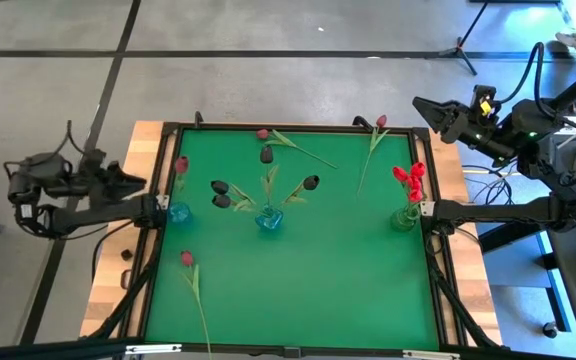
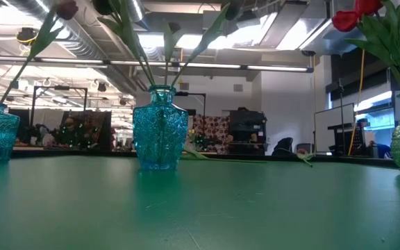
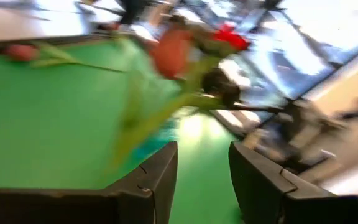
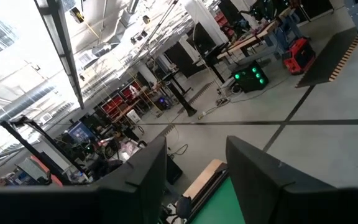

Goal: Sort flowers into vase by color
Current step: Put the bottom pink tulip into the left blue vase

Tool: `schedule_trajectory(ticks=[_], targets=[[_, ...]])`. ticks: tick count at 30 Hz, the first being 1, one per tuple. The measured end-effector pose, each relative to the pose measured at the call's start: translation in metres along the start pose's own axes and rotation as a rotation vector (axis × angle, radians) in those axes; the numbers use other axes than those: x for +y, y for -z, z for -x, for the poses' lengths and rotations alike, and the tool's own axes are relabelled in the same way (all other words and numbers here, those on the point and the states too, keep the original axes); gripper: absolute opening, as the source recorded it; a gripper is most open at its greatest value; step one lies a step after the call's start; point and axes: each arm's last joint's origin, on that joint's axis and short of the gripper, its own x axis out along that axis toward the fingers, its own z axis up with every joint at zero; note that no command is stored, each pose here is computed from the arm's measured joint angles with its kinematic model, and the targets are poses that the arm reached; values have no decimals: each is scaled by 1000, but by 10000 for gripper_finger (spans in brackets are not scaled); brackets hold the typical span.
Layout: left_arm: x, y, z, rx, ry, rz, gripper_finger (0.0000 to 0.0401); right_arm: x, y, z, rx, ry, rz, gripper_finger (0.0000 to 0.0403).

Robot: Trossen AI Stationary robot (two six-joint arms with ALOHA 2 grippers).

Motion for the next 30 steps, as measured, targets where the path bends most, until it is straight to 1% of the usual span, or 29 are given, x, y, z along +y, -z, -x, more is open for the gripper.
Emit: schedule_trajectory(ticks=[5,8,11,15,19,24,26,30], targets=[[-17,-10,1,-11,275,8,135,0,0,0,-1,0,15,165],[-27,-18,-5,-83,420,-24,129,0,0,0,-1,0,19,165],[-33,-23,-13,-153,524,-62,124,0,1,-2,7,-6,27,165],[-36,-24,-27,-186,594,-45,116,1,1,-2,26,-28,34,165],[-35,-22,-43,-187,660,-19,108,1,2,-2,39,-44,37,165],[-37,-24,-51,-235,740,-3,98,1,3,-1,49,-39,41,165],[-38,-24,-50,-258,744,-14,95,1,2,1,46,-41,40,165],[-40,-26,-52,-297,713,-29,92,0,2,1,46,-40,40,165]])
